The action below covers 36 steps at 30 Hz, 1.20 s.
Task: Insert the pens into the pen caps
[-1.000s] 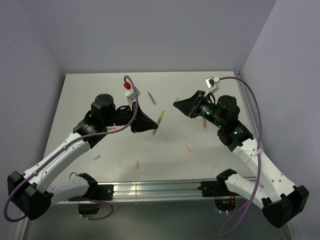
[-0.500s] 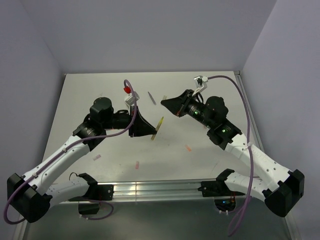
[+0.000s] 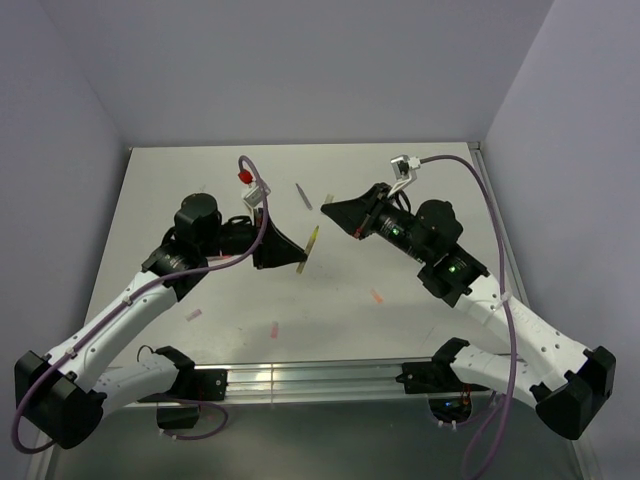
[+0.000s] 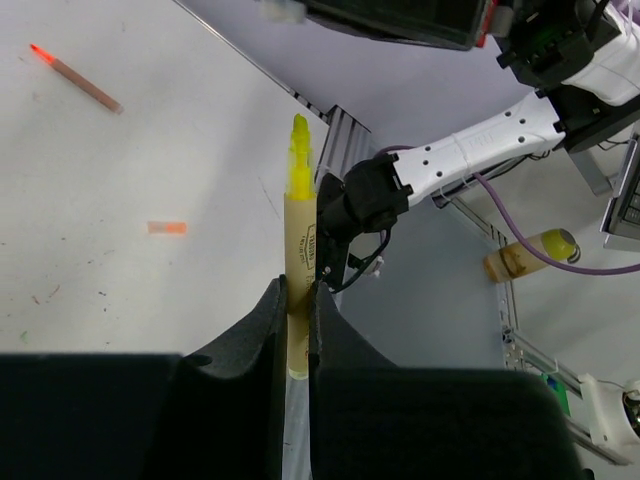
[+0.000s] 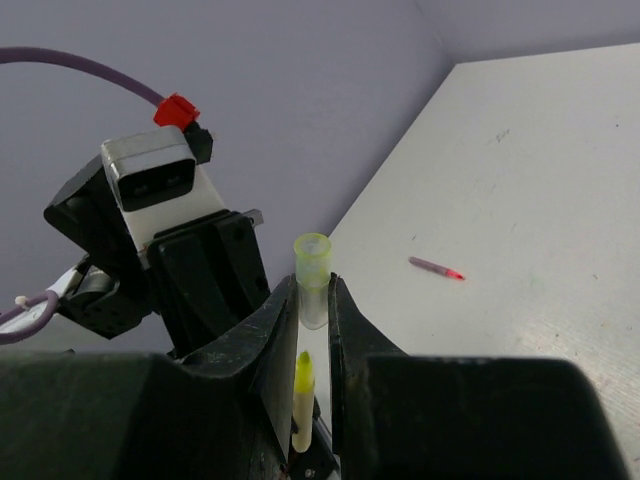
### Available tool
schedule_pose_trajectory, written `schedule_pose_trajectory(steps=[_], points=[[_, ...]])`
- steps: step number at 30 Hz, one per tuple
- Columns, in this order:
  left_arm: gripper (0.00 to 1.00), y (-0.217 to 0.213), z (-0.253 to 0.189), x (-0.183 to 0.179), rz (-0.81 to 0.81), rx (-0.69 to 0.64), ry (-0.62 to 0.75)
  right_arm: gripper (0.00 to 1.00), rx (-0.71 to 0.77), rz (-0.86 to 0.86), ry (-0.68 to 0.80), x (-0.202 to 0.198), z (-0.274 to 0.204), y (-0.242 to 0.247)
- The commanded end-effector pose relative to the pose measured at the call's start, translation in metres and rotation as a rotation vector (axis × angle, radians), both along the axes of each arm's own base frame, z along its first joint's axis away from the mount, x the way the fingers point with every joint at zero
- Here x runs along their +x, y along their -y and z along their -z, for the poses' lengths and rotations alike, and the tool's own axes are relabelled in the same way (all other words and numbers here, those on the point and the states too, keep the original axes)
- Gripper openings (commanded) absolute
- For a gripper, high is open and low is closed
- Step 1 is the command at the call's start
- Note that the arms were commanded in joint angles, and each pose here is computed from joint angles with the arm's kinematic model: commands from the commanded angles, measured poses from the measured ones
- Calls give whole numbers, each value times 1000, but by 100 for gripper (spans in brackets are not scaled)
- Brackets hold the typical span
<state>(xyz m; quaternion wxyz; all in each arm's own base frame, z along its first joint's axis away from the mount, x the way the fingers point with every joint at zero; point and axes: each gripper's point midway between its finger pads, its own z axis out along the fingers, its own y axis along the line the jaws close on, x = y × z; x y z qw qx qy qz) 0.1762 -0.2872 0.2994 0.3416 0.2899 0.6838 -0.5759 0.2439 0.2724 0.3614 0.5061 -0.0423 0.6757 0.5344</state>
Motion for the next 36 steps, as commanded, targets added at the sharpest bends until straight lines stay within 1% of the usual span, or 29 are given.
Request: schedule_pose_trajectory(steps=[1,9,13,16,18,19,20,21,22,24,26,27,28,31,33,34,36], points=[[0,-4,-9,6,-16,-32,43,0,38,-5,41,-7,-12,2],[0,-6,-9,9,-21,-38,43,0,41,-41,34,-10,-7,-7],[0,-7,-8,11,-30,-31,40,0,18,-44,34,-9,-4,-8],[0,-7,-6,13,-42,-22,38,0,-13,-24,47,-8,-2,-4],[0,-9,-3,23,-102,3,40,0,-48,25,48,-3,-1,3],[0,-13,0,29,-147,26,33,0,-123,54,26,-1,7,10],[0,-17,4,37,-204,51,21,0,-169,75,11,1,12,14],[0,-27,14,57,-335,101,3,0,-244,93,-39,1,23,21],[0,-34,18,65,-393,127,-13,0,-322,96,-47,1,33,26],[0,-51,22,87,-528,162,-29,0,-454,107,-127,8,63,29],[0,-63,22,95,-576,154,-51,0,-622,53,-232,2,115,34],[0,-65,21,96,-580,139,-66,0,-711,69,-286,0,140,44],[0,-68,18,98,-586,123,-64,0,-792,53,-297,-3,160,43],[0,-79,19,105,-618,112,-88,0,-964,38,-360,-7,211,46],[0,-83,21,108,-634,110,-104,0,-1031,30,-370,-5,231,43],[0,-84,21,109,-637,111,-106,0,-1088,8,-386,-6,250,39],[0,-85,20,110,-636,105,-108,0,-1125,-19,-387,-6,265,29]])
